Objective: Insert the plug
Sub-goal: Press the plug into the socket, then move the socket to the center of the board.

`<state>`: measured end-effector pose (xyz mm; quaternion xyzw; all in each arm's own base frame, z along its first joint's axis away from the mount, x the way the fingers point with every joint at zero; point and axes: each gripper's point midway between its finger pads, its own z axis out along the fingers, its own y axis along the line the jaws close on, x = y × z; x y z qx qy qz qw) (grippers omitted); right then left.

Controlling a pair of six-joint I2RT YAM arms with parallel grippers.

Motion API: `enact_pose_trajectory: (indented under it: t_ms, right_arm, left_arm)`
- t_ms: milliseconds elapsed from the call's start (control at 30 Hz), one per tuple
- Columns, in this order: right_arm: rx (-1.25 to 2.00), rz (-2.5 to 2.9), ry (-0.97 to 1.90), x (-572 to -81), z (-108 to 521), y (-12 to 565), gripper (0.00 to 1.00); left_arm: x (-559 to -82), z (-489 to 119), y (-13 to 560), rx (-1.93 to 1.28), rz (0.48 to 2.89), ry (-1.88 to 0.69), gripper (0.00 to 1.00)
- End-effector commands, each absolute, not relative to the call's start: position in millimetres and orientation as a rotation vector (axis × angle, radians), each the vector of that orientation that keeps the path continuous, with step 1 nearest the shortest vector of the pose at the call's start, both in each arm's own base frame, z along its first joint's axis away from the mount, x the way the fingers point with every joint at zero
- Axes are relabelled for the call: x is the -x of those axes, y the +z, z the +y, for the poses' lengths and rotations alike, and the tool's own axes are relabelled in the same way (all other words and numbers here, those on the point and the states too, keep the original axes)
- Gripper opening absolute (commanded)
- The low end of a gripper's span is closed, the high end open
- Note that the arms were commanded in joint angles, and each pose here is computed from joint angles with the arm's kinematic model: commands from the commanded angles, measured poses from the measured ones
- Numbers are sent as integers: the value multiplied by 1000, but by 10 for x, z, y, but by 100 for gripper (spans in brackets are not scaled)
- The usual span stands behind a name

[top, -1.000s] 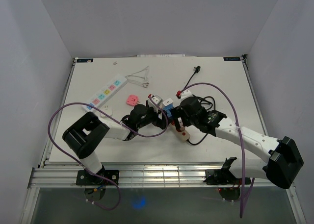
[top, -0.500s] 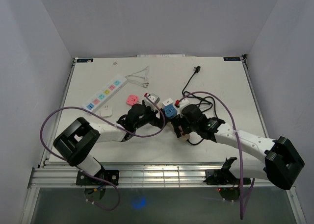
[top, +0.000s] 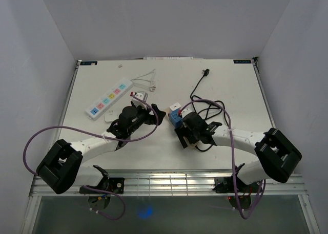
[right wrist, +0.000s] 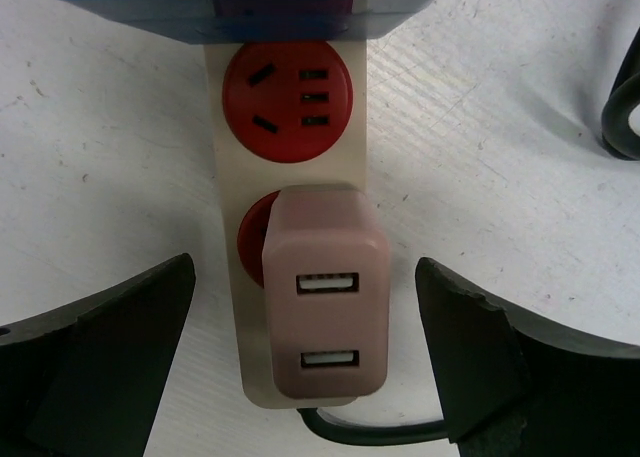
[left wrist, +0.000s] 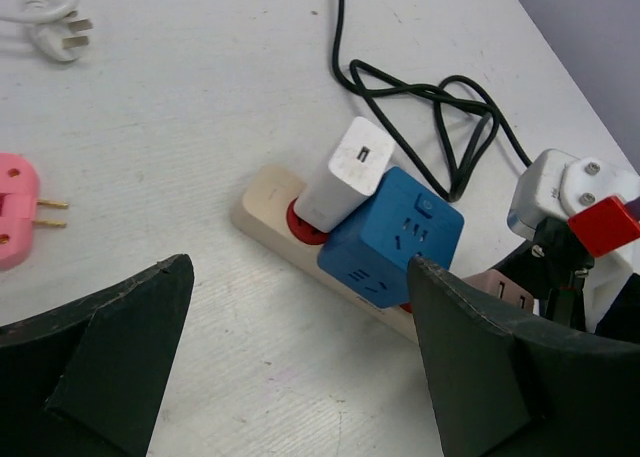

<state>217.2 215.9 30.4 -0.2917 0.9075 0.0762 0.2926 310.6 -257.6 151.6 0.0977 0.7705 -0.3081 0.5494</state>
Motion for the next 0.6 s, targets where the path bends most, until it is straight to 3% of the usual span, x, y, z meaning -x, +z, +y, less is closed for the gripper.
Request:
enact_pose_trajectory:
  t_ms: [0, 67, 100, 133, 300, 333, 567]
  right_arm:
    - [770, 2406, 205, -2241, 2248, 325, 97]
    - [773, 2426, 192, -2248, 2254, 290, 97]
    - [772, 2451, 170, -2242, 2236, 219, 93]
    - [764, 2463, 145, -2249, 2211, 198, 81]
    - [670, 2492, 100, -2406, 2155, 188, 61]
    - [622, 2516, 114, -2481, 2094, 181, 52]
    - [230, 2584, 28, -3154, 1543, 213, 45]
  left_arm:
    - [-3123, -2347, 1602, -121, 1824, -731, 98]
    - [-3123, -2258, 1588, -95, 1823, -717, 98]
    - [-3123, -2225, 1592, -82, 1818, -708, 98]
    - [-3130, -2178, 1636, -60, 1803, -698, 98]
    - [-3142, -1997, 1681, 19, 1770, -645, 98]
    - [-3151, -1956, 1699, 46, 1761, -636, 98]
    - [-3167, -1911, 1587, 101, 1787, -621, 98]
